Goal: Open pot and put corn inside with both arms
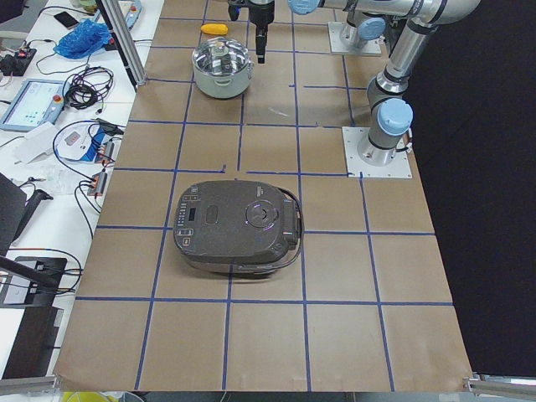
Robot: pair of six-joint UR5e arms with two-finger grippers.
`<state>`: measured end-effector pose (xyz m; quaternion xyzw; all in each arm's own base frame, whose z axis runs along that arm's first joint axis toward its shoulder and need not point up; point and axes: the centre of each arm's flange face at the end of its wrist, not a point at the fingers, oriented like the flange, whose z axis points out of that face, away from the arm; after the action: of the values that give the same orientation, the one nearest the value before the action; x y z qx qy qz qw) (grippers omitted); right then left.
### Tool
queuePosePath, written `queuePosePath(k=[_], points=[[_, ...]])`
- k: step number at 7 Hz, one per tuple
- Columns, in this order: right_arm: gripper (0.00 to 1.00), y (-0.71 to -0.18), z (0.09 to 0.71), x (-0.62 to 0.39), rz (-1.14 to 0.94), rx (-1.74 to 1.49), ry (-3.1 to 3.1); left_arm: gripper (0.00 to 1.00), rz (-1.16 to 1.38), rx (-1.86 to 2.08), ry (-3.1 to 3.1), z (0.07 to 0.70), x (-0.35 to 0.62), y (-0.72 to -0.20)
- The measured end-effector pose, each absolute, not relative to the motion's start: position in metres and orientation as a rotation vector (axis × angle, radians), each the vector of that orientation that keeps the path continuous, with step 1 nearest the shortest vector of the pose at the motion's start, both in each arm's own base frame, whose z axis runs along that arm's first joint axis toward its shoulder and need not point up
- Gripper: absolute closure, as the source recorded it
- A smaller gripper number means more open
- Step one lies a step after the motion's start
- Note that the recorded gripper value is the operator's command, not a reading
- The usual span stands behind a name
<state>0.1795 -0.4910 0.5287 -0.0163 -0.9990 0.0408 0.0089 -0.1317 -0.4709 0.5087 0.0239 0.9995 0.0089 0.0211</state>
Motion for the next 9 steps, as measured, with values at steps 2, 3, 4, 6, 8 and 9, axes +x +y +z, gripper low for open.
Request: queuePosePath(k=[2, 3, 4, 6, 8, 9], points=[[0.00, -0.528, 0.541, 0.172, 0.156, -0.004, -3.117, 0.00, -0.001, 0.061, 3.105, 0.509, -0.132, -0.478], [0.00, -0.554, 0.543, 0.163, 0.138, -0.011, -3.115, 0.00, -0.044, 0.041, 3.108, 0.505, -0.138, -0.496], [0.03, -0.582, 0.538, 0.140, 0.112, 0.001, -3.111, 0.00, -0.066, 0.020, 3.112, 0.499, -0.158, -0.519], [0.03, -0.641, 0.454, 0.067, 0.019, 0.052, -3.111, 0.00, -0.089, -0.041, 3.121, 0.473, -0.245, -0.568], [0.07, -0.695, 0.339, 0.028, 0.039, 0.040, -3.107, 0.00, -0.133, -0.136, 3.143, 0.411, -0.343, -0.604], [0.16, -0.715, 0.290, 0.018, 0.035, 0.032, -3.107, 0.00, -0.132, -0.174, 3.167, 0.386, -0.368, -0.613]])
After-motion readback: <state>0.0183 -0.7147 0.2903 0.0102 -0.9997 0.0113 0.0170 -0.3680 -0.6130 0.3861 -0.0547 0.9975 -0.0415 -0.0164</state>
